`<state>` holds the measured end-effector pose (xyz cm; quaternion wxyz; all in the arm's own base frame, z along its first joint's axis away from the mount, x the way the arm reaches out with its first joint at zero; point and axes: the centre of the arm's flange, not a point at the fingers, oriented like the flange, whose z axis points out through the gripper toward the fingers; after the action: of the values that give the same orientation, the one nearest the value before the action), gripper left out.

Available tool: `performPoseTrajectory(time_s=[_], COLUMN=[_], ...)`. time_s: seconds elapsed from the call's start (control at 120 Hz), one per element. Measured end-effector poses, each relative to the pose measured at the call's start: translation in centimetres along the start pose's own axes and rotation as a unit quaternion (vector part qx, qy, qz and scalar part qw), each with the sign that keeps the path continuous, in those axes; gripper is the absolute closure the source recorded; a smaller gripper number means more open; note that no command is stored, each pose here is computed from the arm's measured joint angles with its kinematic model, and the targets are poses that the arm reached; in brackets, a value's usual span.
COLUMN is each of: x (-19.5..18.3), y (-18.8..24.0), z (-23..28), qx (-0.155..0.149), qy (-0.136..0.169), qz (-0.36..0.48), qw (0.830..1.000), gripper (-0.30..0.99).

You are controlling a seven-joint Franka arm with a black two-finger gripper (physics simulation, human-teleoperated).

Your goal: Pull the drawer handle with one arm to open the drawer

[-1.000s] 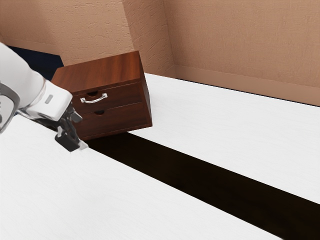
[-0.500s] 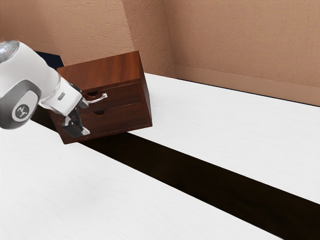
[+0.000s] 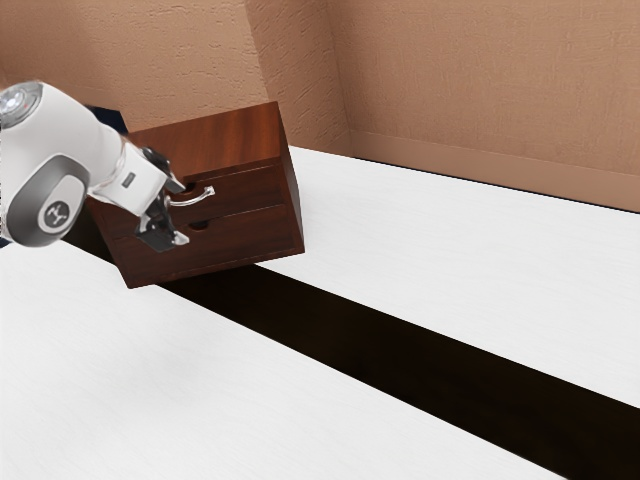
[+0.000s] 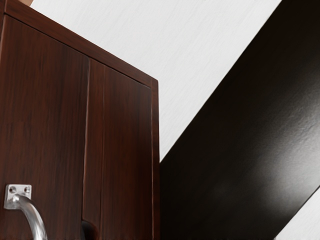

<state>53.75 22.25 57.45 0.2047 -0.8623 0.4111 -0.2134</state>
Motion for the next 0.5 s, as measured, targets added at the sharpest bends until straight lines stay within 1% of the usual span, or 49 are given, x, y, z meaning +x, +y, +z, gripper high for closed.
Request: performPoseTrajectory(time_s=[0.083,0.217,0.35,0.5], x=[-0.7,-1.6,-1.3,-0.9], y=[-0.7,-2.0,-2.3,-3.2], z=[1.1,3.3,4.6,5.5], qx=[-0.003,-0.008,-0.013,-0.005], qy=[-0.005,-0.022,-0.031,-0.042], qz=[-0.001,-0.009,-0.012,-0.014], qw=[1.000,1.000,0.999,0.999], gripper=[0.00,0.00,0.00,0.00])
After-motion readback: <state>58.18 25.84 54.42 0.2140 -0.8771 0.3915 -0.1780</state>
